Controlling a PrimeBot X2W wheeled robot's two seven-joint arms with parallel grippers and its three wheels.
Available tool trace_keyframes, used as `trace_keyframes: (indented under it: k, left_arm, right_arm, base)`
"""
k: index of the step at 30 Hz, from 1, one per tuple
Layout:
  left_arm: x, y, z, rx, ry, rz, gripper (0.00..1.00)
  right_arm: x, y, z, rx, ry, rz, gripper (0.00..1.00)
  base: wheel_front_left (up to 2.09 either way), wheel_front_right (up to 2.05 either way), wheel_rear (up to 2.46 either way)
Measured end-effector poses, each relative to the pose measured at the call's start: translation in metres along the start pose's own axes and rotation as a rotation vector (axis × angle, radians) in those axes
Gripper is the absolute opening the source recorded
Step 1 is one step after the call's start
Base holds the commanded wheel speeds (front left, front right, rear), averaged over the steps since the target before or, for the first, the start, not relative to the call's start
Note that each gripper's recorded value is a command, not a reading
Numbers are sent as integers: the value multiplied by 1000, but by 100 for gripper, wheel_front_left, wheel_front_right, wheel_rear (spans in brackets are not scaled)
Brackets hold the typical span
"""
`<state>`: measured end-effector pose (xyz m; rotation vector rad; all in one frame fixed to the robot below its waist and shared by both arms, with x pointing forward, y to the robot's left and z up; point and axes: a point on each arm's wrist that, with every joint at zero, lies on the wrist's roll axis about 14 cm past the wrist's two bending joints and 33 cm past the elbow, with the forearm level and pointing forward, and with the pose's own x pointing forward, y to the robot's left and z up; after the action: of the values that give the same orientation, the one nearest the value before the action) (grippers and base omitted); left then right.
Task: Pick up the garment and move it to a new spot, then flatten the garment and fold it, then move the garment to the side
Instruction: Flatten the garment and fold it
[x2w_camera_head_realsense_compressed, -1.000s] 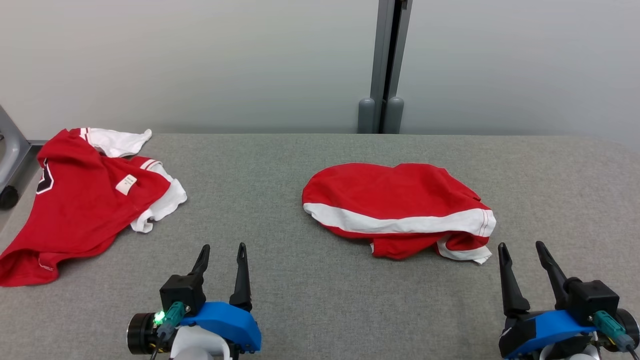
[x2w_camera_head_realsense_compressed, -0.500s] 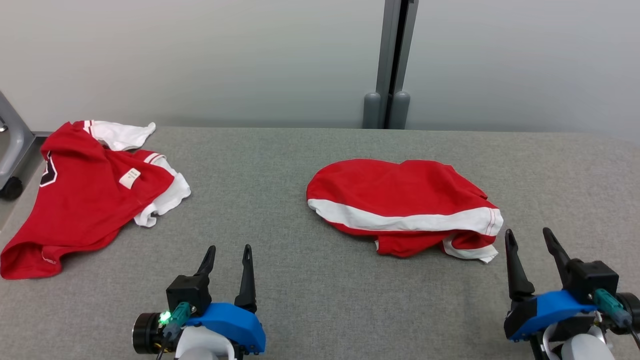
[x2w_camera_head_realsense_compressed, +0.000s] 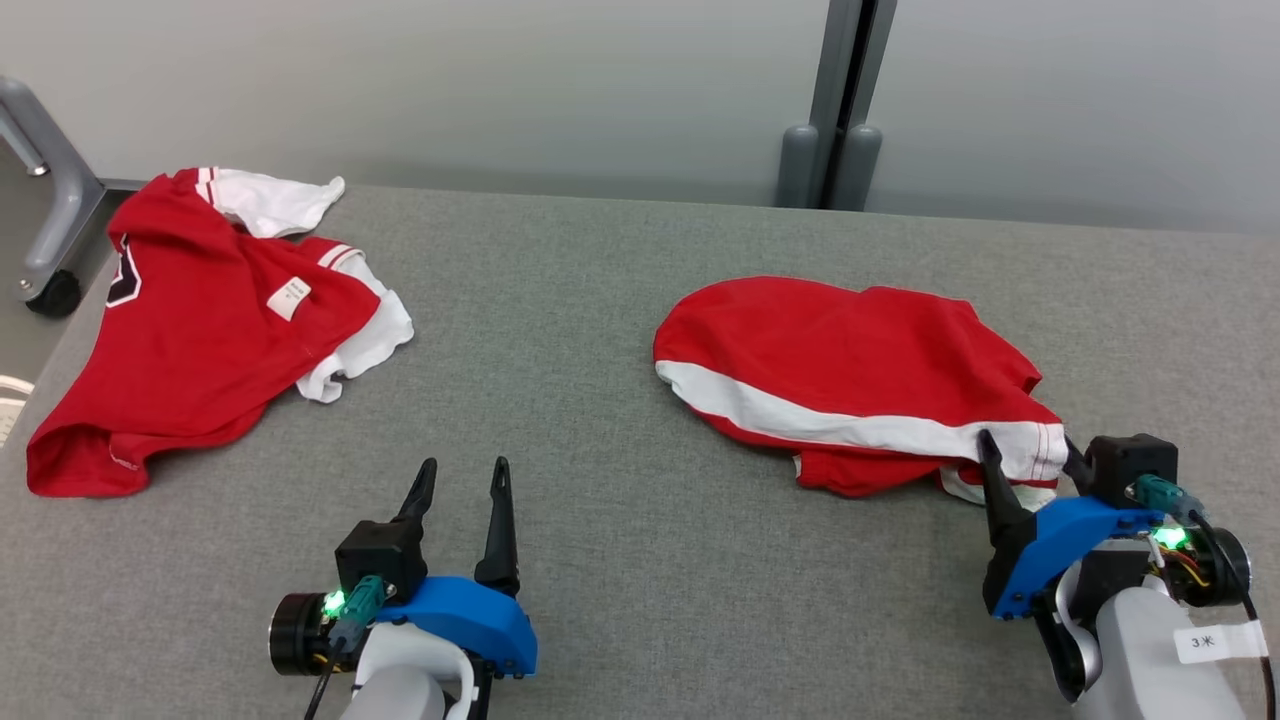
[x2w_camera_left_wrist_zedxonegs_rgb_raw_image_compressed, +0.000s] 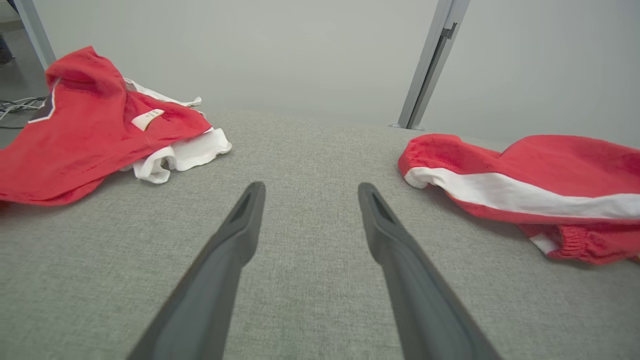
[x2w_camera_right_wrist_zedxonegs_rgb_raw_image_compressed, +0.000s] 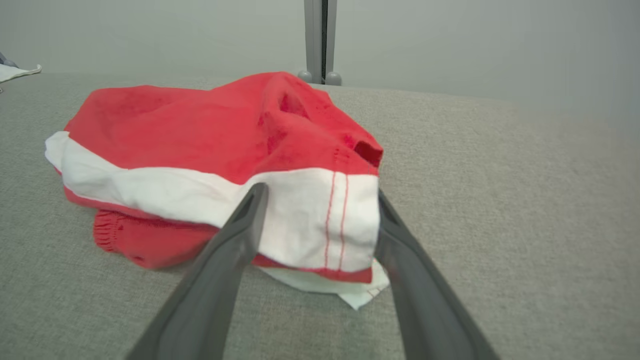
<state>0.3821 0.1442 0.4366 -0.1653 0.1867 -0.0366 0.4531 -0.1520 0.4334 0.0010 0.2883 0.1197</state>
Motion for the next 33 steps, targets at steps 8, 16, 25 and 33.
trace_keyframes:
  k: [8, 16, 25, 33]
  left_arm:
    - [2, 9, -5, 1, 14, 28, 100]
    - [7, 4, -3, 1, 7, 16, 100]
    - [9, -2, 0, -4, 0, -4, 100]
    - [8, -2, -2, -7, 4, -2, 100]
  right_arm:
    - [13, 19, -9, 18, 39, 54, 24]
    - [9, 23, 18, 37, -80, 72, 0]
    - [-25, 24, 37, 68, -148, 90, 0]
    - [-68, -9, 50, 46, -134, 0, 0]
  base:
    - [0, 0, 0]
    - [0, 0, 0]
    - [0, 0, 0]
    - [0, 0, 0]
